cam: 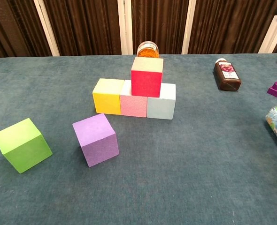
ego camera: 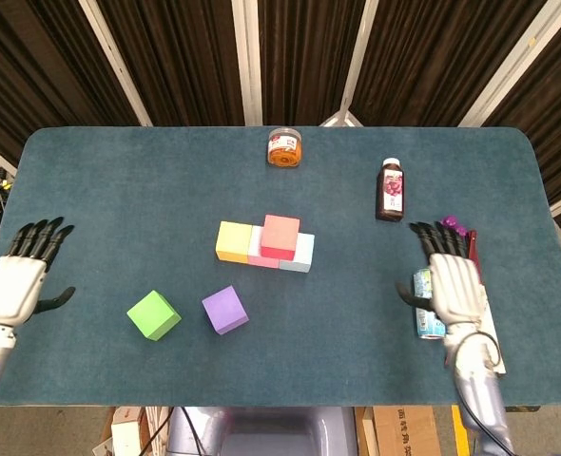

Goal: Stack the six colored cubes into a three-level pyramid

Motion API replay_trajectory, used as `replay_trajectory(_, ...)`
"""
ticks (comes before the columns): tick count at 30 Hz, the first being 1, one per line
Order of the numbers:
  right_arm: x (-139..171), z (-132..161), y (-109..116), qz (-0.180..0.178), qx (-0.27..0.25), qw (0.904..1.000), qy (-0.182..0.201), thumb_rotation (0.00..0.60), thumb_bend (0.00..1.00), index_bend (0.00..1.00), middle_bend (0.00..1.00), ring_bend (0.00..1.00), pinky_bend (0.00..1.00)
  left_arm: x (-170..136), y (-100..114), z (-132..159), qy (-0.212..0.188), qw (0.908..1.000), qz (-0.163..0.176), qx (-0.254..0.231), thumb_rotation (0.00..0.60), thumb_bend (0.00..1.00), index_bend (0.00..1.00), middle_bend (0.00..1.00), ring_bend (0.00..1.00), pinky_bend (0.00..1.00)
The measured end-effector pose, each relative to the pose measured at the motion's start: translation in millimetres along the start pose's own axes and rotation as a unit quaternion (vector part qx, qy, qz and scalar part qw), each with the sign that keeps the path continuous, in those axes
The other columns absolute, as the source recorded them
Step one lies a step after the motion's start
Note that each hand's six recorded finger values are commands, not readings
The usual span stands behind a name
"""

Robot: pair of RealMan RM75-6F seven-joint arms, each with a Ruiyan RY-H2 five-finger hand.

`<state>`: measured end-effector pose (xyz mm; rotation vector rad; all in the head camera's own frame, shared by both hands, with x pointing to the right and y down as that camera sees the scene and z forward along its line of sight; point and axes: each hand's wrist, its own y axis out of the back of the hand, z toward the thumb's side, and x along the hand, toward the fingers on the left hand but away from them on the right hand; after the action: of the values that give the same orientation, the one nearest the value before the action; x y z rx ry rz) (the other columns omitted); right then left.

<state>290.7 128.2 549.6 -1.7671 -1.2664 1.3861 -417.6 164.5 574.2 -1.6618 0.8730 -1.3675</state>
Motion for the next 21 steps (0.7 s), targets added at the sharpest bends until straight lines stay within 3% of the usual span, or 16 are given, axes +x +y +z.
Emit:
replay_trajectory(5, 25.4, -52.4, 3.7, -0.061, 0.039, 0.9973, 0.009, 0.600, 0.28, 0.13, 0.14, 0.00, 0.00, 21.5, 14.0, 16.4, -0.048, 0.9974, -0.030, 0.045, 0.600, 0.24, 0.06, 0.03, 0.00, 0.00)
replay_trajectory(9, 44.0, -81.3, 1.4, -0.098, 0.066, 0.9930, 0.011, 0.600, 0.28, 0.13, 0.14, 0.00, 0.00, 31.4, 13.0, 38.3, -0.078, 0.9931, -0.072, 0.050, 0.600, 0.24, 0.06, 0.03, 0.00, 0.00)
replay_trajectory(16, 61.2, -103.4, -12.3, -0.100, 0.045, 0.9940, -0.007, 0.600, 0.28, 0.13, 0.14, 0.00, 0.00, 39.2, 3.4, 77.3, -0.142, 0.9750, -0.147, 0.087, 0.600, 0.22, 0.06, 0.03, 0.00, 0.00)
replay_trajectory(21, 63.8, -108.9, -7.5, -0.122, 0.044, 0.9915, -0.014, 0.600, 0.28, 0.13, 0.14, 0.00, 0.00, 38.0, -9.7, 89.2, -0.168, 0.9642, -0.172, 0.112, 0.600, 0.22, 0.05, 0.04, 0.00, 0.00)
